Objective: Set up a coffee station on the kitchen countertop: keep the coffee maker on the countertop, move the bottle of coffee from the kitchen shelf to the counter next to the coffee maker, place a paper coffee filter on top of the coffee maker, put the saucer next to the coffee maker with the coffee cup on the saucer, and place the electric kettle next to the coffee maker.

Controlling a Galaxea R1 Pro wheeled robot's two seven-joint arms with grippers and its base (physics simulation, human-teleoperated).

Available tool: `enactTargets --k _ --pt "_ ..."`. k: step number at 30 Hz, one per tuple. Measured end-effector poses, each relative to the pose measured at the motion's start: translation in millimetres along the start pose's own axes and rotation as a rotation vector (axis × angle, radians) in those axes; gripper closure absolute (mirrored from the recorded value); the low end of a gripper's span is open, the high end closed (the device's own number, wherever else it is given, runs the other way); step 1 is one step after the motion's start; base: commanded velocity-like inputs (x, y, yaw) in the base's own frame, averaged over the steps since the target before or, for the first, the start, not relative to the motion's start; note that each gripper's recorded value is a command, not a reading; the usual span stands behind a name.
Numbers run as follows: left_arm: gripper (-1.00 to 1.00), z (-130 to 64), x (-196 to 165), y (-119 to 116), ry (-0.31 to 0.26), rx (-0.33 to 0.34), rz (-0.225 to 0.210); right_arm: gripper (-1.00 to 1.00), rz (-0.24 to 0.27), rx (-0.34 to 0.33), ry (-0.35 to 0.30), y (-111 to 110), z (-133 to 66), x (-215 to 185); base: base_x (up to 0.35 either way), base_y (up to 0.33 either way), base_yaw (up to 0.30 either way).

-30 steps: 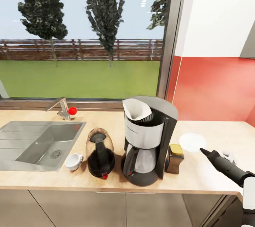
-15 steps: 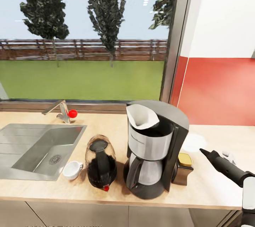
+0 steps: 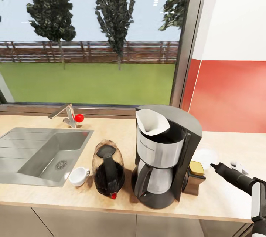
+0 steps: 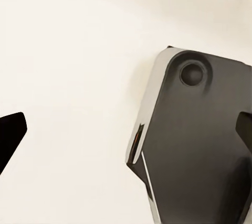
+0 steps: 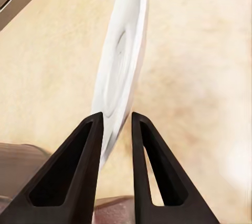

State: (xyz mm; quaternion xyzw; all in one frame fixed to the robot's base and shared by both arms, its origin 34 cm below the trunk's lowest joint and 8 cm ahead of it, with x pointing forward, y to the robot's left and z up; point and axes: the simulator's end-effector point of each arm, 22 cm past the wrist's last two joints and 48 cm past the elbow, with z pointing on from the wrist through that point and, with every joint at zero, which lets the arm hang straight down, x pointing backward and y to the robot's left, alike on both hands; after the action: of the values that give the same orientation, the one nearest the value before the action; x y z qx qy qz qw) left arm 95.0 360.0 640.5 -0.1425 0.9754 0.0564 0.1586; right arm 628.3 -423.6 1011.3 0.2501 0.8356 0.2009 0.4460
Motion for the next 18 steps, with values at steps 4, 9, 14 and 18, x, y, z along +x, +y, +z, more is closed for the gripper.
enactTargets --k 4,9,14,18 --pt "-1.0 -0.1 0.3 0.0 0.0 0.0 0.0 1.0 -0.002 0.004 0.002 -0.8 0.1 0.5 0.0 0.0 0.0" --pt "-1.0 -0.1 0.4 0.0 0.001 0.0 -0.001 1.0 -0.003 0.004 0.003 -0.7 0.4 0.9 0.0 0.0 0.0" --pt "-1.0 -0.1 0.6 0.0 0.002 0.0 -0.001 1.0 -0.003 0.003 0.004 -0.5 0.5 1.0 0.0 0.0 0.0" --pt "-1.0 -0.1 0.3 0.9 0.001 -0.002 -0.001 1.0 -0.005 0.002 0.006 0.4 1.0 1.7 0.01 0.015 0.0"
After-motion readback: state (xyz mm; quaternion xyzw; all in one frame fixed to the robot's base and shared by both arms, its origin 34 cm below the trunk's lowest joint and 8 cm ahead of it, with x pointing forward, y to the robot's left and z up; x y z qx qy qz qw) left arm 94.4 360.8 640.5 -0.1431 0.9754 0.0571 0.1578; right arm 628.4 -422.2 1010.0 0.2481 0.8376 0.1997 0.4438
